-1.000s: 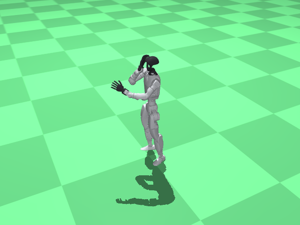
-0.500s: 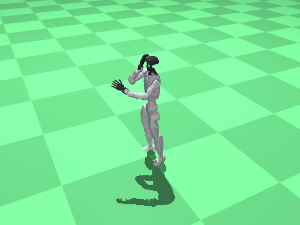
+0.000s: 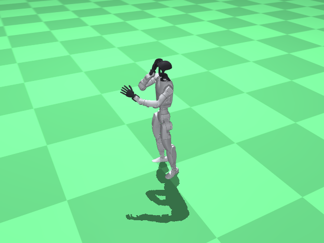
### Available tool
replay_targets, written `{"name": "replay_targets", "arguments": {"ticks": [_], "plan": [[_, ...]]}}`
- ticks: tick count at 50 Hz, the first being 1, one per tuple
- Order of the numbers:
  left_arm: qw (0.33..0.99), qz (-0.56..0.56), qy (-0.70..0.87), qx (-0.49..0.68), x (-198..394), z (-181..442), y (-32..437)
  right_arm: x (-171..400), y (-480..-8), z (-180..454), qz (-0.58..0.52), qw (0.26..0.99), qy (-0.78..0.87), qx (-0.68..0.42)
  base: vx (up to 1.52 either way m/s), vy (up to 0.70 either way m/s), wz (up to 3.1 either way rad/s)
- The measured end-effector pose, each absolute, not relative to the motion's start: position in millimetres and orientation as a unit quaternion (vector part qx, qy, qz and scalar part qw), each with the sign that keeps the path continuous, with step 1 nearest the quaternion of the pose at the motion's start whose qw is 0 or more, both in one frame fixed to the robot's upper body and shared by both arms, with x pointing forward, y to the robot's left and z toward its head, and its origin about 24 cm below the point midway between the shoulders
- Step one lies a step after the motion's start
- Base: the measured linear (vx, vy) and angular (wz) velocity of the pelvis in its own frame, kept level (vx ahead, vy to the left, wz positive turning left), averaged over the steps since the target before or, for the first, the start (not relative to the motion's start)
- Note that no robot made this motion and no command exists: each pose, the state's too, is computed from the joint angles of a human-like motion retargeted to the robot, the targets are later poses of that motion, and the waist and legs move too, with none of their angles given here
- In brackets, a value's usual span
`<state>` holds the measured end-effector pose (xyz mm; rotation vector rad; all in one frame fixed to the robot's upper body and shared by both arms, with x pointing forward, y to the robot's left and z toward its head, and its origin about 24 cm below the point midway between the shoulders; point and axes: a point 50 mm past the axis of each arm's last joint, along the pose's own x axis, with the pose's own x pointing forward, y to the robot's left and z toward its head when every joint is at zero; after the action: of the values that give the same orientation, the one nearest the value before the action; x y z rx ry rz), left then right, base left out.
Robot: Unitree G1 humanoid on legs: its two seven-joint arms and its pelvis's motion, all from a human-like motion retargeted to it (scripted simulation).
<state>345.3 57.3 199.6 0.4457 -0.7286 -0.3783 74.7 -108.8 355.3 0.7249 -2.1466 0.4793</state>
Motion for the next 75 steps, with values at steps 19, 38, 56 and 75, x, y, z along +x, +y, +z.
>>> {"name": "replay_targets", "arguments": {"ticks": [19,38,56,75], "plan": [[0.9,-0.171,-0.333,0.221,345,193,59,180,-73,340,0.192,0.683,-0.672,0.211,0.0,0.0,0.0],[0.902,-0.171,-0.337,0.21,343,199,50,294,-52,271,0.121,0.891,-0.432,0.076,0.0,0.0,0.0],[0.888,-0.185,-0.365,0.209,340,203,54,131,-99,350,0.145,0.569,-0.774,0.237,0.0,0.0,0.0],[0.891,-0.197,-0.354,0.206,340,201,54,94,-102,366,0.202,0.452,-0.827,0.267,0.0,0.0,0.0]]}}
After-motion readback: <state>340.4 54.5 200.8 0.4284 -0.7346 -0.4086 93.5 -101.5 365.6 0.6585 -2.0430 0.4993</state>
